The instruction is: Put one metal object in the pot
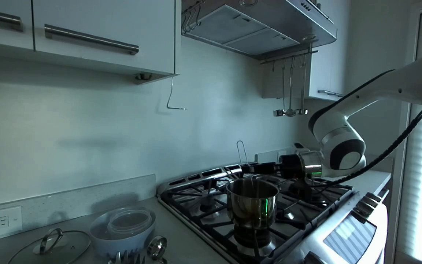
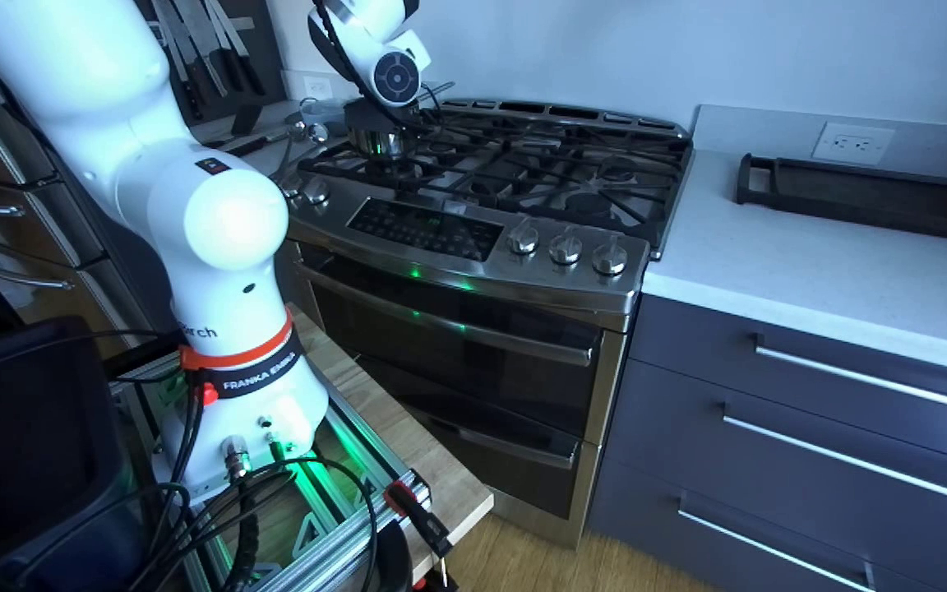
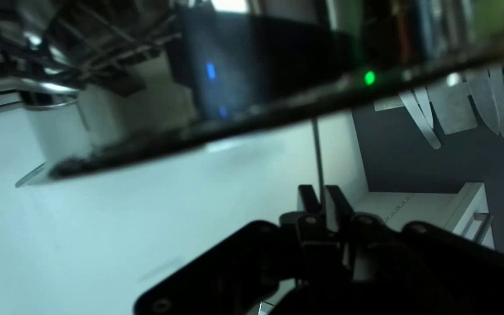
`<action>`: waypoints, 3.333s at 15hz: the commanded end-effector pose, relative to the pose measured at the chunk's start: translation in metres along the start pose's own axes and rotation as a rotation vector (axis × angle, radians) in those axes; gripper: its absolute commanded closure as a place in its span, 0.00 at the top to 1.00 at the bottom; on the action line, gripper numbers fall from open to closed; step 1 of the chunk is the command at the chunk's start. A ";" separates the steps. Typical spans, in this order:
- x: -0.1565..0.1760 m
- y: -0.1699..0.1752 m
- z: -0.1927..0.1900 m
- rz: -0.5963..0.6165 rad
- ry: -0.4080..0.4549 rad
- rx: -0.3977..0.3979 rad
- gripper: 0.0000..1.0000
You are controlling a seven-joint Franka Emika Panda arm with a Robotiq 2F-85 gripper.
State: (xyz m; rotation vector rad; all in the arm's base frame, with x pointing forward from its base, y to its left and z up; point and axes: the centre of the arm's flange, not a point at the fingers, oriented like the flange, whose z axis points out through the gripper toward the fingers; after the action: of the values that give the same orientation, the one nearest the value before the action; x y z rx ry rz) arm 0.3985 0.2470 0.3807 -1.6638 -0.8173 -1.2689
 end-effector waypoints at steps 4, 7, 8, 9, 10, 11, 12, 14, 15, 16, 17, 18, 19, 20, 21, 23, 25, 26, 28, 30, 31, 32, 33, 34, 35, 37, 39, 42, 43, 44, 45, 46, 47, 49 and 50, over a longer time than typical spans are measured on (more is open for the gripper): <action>-0.017 0.001 -0.002 0.005 0.017 -0.009 0.02; -0.018 0.002 -0.002 0.008 0.014 -0.006 0.35; -0.018 0.002 -0.002 0.010 0.015 -0.005 0.36; -0.018 0.002 -0.002 0.010 0.014 -0.004 0.38; -0.018 0.002 -0.002 0.011 0.013 -0.003 0.44; -0.017 0.002 -0.002 0.010 0.014 -0.003 0.54; -0.016 0.002 -0.002 0.010 0.015 -0.003 0.60; -0.015 0.002 -0.003 0.009 0.015 -0.002 0.76; -0.014 0.002 -0.003 0.009 0.016 -0.001 0.83; -0.014 0.003 -0.003 0.008 0.016 -0.001 0.92; -0.013 0.003 -0.003 0.007 0.017 -0.002 0.98; -0.012 0.003 -0.004 0.006 0.017 -0.003 1.00; -0.010 0.003 -0.005 0.003 0.018 -0.005 1.00; -0.007 0.004 -0.006 0.003 0.015 -0.008 1.00; -0.003 0.004 -0.007 0.006 0.008 -0.010 1.00; 0.008 0.006 -0.011 0.006 -0.014 -0.012 1.00; 0.020 0.007 -0.016 0.019 -0.044 0.004 0.99; 0.028 0.006 -0.018 0.022 -0.072 0.008 1.00; 0.044 0.004 -0.022 0.041 -0.135 0.039 1.00; 0.062 0.001 -0.026 0.065 -0.213 0.069 1.00; 0.069 -0.001 -0.027 0.073 -0.248 0.082 1.00; 0.078 -0.002 -0.029 0.082 -0.289 0.095 1.00; 0.086 -0.004 -0.030 0.089 -0.329 0.105 1.00; 0.094 -0.007 -0.032 0.096 -0.377 0.114 1.00; 0.101 -0.009 -0.033 0.101 -0.427 0.119 1.00; 0.113 -0.011 -0.036 0.074 -0.522 0.111 1.00; 0.125 -0.012 -0.037 0.026 -0.583 0.101 1.00; 0.144 -0.015 -0.039 -0.047 -0.646 0.068 1.00; 0.148 -0.017 -0.040 -0.066 -0.664 0.060 1.00; 0.155 -0.019 -0.041 -0.080 -0.683 0.057 1.00; 0.159 -0.021 -0.042 -0.084 -0.706 0.054 1.00; 0.163 -0.024 -0.043 -0.096 -0.725 0.049 1.00; 0.170 -0.026 -0.044 -0.111 -0.748 0.039 1.00; 0.178 -0.031 -0.048 -0.128 -0.779 0.033 1.00; 0.184 -0.034 -0.050 -0.139 -0.794 0.030 1.00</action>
State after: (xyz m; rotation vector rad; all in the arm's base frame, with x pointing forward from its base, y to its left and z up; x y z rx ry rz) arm 0.4072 0.2191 0.5519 -2.1043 -1.3817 -0.6848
